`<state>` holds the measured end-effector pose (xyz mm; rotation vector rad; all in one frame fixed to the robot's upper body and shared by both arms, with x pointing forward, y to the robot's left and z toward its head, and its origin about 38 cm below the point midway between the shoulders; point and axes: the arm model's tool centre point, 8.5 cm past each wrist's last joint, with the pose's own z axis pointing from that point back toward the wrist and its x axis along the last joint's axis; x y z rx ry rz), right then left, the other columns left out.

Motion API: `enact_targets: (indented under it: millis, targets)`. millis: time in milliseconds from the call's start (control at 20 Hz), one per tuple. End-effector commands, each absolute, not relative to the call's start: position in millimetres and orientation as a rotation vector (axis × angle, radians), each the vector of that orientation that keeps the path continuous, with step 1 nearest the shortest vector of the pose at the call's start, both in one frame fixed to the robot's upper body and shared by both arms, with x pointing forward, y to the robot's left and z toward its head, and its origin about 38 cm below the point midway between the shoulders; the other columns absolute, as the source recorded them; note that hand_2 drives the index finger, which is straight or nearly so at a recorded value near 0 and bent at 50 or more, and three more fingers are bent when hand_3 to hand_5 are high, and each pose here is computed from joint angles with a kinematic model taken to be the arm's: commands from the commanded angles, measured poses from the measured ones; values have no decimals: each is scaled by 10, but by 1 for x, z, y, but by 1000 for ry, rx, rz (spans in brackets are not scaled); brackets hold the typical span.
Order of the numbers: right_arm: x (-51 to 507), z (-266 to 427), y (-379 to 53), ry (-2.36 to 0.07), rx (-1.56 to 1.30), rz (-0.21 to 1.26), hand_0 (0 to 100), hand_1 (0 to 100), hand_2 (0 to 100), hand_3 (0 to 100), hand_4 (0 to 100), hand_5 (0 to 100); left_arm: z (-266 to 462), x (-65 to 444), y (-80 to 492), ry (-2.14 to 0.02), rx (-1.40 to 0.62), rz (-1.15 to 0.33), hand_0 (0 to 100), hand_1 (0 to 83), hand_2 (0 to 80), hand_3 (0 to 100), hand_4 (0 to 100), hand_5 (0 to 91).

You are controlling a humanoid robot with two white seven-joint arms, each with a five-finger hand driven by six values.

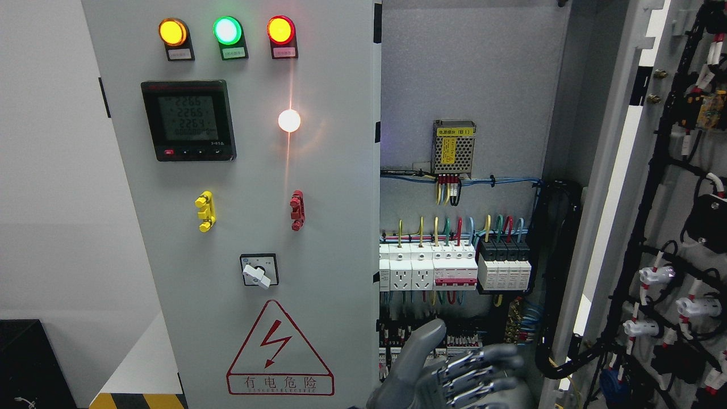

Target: Open door with both hands

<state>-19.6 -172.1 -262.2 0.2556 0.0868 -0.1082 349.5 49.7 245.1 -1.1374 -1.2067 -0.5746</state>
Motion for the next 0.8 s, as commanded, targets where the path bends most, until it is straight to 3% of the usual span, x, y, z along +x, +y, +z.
enact_targets:
  millis: [0,751]
  targets:
    - [-20,-262,-172,88,256,-108,191,0,0,0,0,0,161,338,122,-1135,-949,-390,0,0,0,0,0,0]
    - [-20,-262,-172,88,256,-108,191,0,0,0,0,0,-69,258,249,-841,-471,36,0,0,0,0,0,0]
